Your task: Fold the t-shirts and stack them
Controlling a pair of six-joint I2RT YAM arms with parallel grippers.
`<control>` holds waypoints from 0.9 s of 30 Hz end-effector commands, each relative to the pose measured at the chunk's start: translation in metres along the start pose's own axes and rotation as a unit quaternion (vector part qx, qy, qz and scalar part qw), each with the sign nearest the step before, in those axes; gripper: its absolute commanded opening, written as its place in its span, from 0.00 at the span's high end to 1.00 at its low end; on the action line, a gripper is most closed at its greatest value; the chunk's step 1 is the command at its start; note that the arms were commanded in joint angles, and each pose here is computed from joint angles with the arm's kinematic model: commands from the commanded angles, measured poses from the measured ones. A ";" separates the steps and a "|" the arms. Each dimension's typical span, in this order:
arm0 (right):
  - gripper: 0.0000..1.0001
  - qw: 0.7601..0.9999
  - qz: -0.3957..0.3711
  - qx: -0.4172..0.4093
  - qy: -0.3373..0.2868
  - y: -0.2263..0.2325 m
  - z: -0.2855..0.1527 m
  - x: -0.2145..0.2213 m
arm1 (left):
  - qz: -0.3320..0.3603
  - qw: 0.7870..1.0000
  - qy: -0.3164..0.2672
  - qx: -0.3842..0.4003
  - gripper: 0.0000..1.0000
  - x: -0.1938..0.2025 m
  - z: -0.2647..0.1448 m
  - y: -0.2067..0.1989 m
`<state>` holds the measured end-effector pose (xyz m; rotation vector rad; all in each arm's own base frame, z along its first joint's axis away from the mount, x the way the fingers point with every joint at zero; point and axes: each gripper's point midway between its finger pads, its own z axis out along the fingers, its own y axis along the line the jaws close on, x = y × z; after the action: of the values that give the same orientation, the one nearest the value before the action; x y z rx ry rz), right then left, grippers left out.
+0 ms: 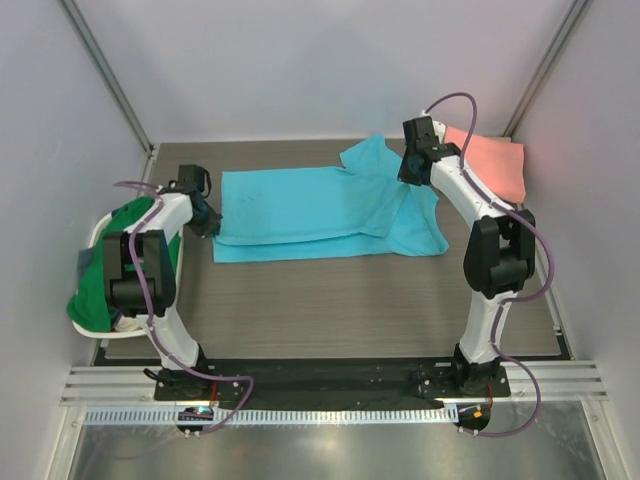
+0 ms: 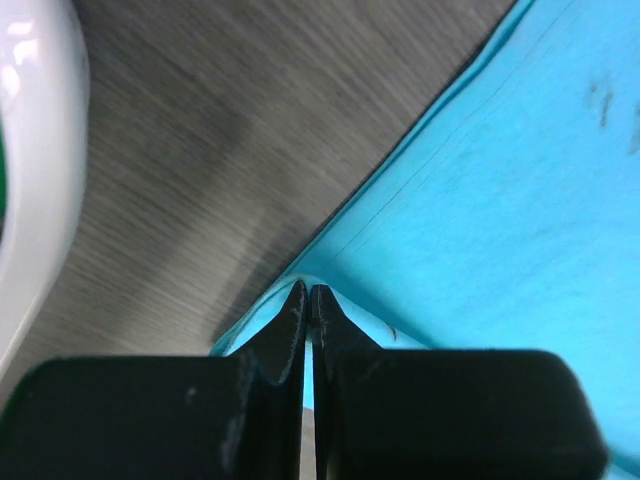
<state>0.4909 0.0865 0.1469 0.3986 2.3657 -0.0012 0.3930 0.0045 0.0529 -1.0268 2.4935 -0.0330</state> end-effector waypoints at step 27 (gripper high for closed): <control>0.27 0.997 0.070 0.020 0.004 -0.055 0.013 -0.033 | 0.014 0.999 -0.007 0.051 0.18 -0.026 -0.045 -0.023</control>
<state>0.5423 0.0220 0.1096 0.5785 2.4035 -0.0609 0.4334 -0.0004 0.0961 -0.9383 2.4764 -0.1159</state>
